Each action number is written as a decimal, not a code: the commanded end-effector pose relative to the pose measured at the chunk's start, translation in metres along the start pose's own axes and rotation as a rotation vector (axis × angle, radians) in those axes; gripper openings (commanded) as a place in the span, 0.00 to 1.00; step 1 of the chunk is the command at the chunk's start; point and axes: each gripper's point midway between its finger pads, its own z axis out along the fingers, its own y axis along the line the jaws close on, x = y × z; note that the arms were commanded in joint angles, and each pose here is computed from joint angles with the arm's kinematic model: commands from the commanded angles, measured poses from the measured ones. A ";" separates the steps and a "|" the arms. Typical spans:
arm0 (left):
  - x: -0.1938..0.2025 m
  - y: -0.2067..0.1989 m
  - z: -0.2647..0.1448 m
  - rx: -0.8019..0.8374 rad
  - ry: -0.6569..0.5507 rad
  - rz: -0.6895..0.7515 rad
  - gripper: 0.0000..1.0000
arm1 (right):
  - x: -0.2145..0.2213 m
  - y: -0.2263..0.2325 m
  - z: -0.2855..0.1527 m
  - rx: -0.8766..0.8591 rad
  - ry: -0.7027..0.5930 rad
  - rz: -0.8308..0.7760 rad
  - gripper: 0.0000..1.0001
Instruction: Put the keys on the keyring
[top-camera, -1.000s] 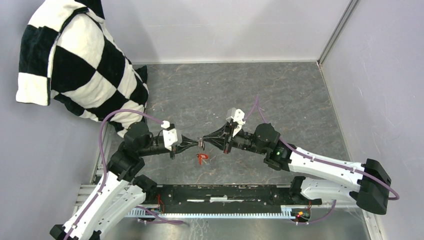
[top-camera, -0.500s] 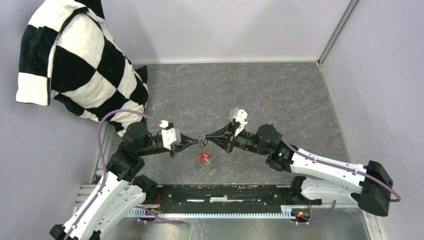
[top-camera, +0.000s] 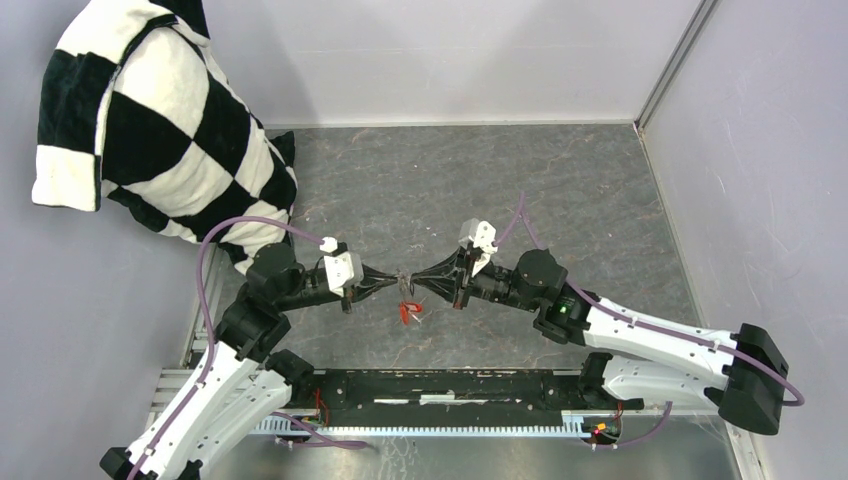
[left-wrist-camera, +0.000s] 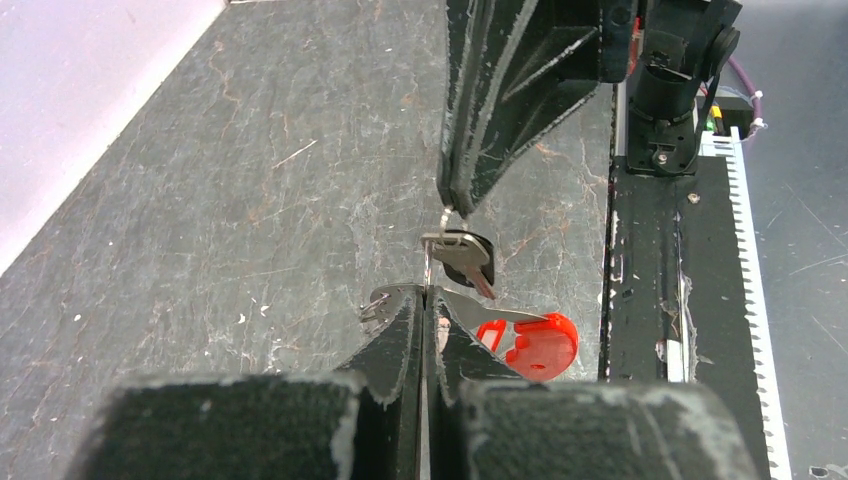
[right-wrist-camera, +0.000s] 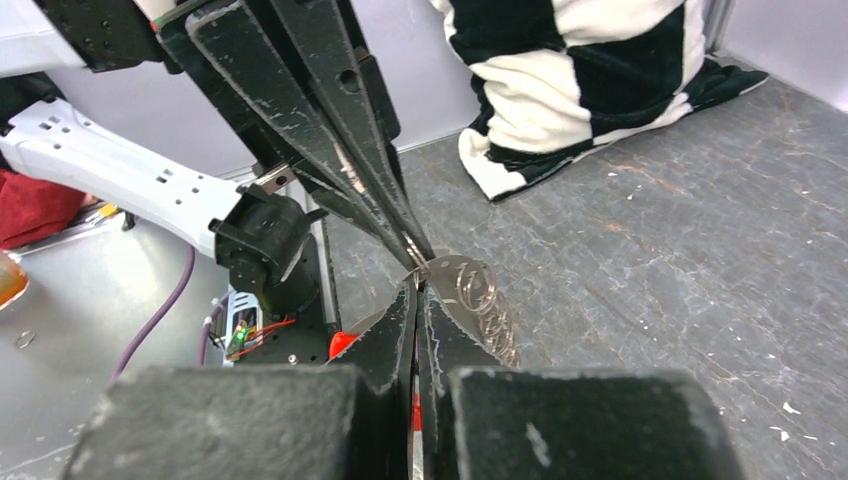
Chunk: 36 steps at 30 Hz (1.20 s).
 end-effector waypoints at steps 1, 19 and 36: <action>-0.007 0.005 0.002 -0.021 -0.024 -0.011 0.02 | -0.022 0.013 0.007 -0.075 -0.049 -0.024 0.00; -0.004 0.001 0.001 -0.001 -0.021 0.013 0.02 | -0.036 0.004 0.016 -0.031 -0.086 -0.040 0.00; -0.009 -0.002 -0.001 0.011 -0.036 0.041 0.02 | -0.029 -0.007 0.013 0.034 -0.064 -0.030 0.00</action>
